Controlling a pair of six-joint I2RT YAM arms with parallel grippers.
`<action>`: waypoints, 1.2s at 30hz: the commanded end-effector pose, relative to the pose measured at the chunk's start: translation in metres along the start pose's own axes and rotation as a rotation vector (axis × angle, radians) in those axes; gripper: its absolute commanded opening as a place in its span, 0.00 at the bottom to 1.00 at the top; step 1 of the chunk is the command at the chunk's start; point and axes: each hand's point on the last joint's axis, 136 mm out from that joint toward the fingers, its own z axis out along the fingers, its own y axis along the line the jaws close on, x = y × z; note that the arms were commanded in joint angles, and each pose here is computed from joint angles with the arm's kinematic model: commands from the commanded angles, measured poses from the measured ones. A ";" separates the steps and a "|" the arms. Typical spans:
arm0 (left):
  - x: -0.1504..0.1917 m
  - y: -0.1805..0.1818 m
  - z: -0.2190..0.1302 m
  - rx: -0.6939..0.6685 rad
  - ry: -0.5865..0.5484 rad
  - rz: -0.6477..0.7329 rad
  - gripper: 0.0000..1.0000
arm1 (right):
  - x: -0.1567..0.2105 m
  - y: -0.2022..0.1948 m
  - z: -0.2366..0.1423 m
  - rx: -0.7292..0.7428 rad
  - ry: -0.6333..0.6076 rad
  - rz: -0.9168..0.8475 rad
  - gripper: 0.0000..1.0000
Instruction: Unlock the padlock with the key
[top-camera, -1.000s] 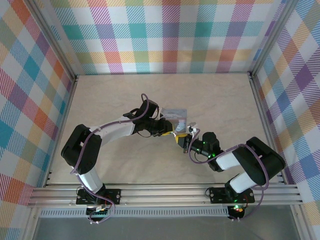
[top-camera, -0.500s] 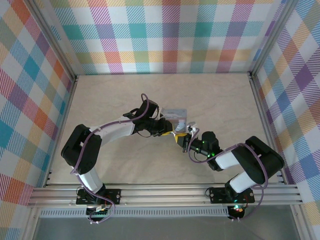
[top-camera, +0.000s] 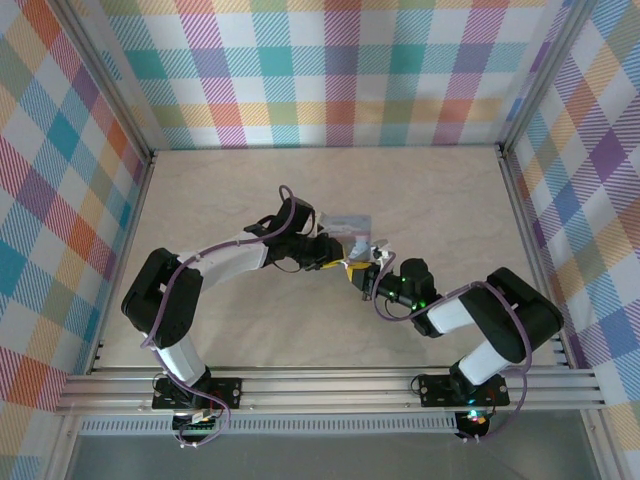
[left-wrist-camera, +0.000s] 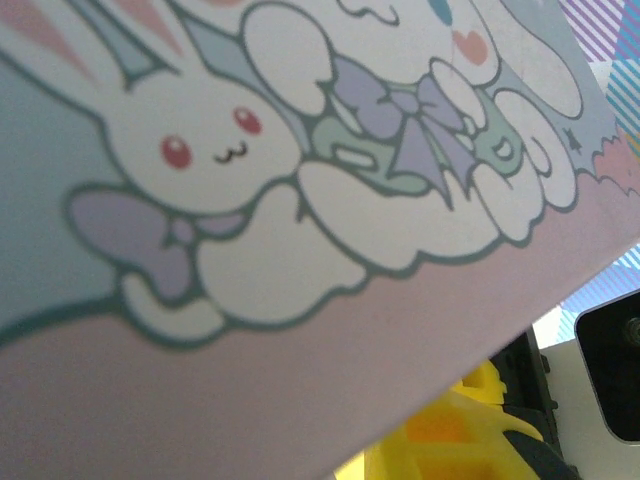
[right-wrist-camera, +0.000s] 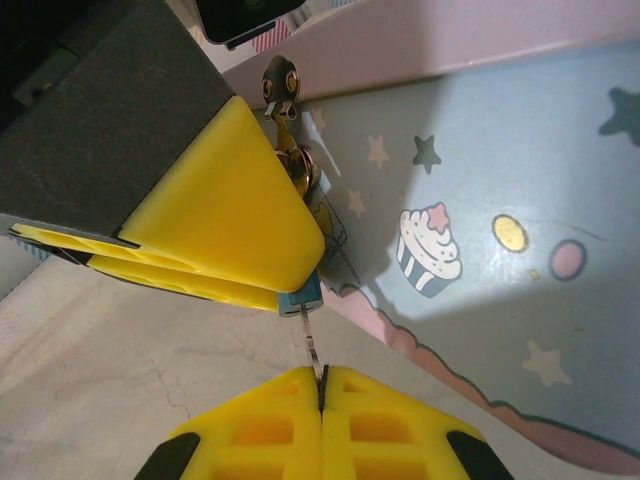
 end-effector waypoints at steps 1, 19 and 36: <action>-0.003 -0.023 -0.006 0.070 -0.010 0.036 0.10 | -0.029 0.010 0.009 -0.039 -0.093 -0.040 0.00; -0.002 -0.008 0.006 0.039 0.001 0.025 0.10 | -0.035 0.005 0.025 -0.038 -0.097 -0.032 0.00; -0.001 0.033 0.038 -0.013 0.018 -0.031 0.10 | 0.028 -0.016 0.047 0.020 0.008 0.164 0.00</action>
